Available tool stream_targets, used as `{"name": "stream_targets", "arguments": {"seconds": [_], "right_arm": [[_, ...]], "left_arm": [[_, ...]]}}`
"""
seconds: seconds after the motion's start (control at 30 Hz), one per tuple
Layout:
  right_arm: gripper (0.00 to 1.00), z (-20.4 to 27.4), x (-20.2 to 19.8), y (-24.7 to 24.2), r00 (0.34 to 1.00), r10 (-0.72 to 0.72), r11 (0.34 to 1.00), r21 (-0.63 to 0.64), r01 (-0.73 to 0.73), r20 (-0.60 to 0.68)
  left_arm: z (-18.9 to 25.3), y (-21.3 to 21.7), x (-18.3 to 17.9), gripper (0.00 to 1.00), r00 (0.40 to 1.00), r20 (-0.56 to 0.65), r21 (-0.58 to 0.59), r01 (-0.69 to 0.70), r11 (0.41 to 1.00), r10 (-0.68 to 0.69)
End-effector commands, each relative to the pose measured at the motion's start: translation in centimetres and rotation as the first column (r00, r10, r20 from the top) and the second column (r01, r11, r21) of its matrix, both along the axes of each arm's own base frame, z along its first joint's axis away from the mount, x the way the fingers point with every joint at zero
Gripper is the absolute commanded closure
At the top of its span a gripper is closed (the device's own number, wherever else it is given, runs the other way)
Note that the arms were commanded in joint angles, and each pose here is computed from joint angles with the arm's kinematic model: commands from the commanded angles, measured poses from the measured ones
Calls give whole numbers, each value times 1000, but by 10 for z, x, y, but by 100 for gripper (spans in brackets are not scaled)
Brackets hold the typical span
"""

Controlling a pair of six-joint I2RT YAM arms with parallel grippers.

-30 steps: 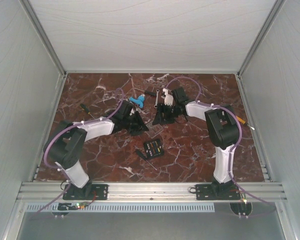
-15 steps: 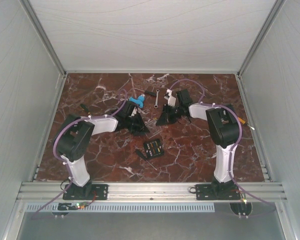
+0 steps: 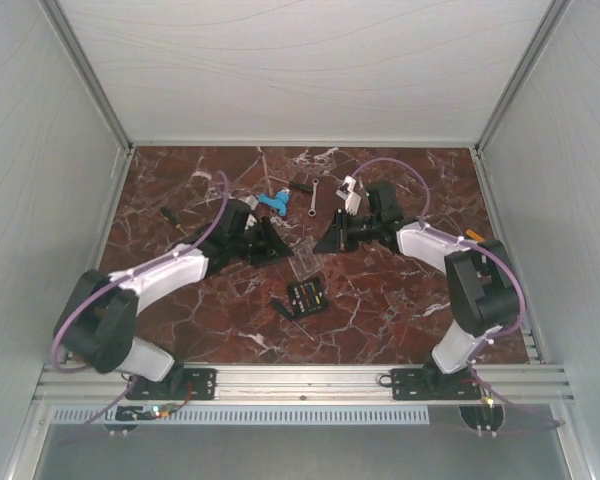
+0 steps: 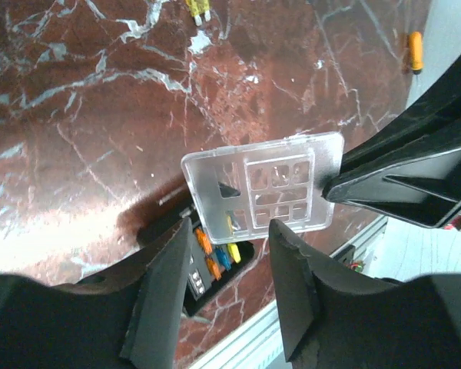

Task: Snap on the fuse box
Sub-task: Pick up the fuse box cover from the center of the board, then close the fuse box cover on the fuse box base.

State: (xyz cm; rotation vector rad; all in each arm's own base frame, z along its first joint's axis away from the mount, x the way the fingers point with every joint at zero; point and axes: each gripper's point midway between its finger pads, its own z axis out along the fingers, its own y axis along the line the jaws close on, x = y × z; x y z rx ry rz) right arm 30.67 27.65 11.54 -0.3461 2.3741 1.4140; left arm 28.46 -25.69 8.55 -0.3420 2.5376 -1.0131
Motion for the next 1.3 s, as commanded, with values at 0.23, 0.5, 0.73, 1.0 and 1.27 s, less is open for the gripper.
{"name": "stream_targets", "arguments": {"seconds": [0.23,0.5,0.73,1.0,1.27], "right_arm": [[100,18,-65,-3,999,5,996,90,-1,-40],[100,11,-89,6,996,-2,989,150,16,-91],[100,-15,-91,6,990,-33,988,144,53,-139],[100,-37,-87,-7,981,-77,991,98,96,-180],[92,-53,-93,-12,980,-85,995,29,92,-180]], "left_arm": [[17,22,-56,45,999,34,-20,-27,999,28],[-2,12,-90,41,1000,-15,-19,-10,1000,9],[-15,2,-95,41,999,-43,-4,1,1000,-1],[-27,-4,-95,43,998,-65,33,15,999,-12],[-32,-10,-93,49,997,-77,33,23,999,-21]]}}
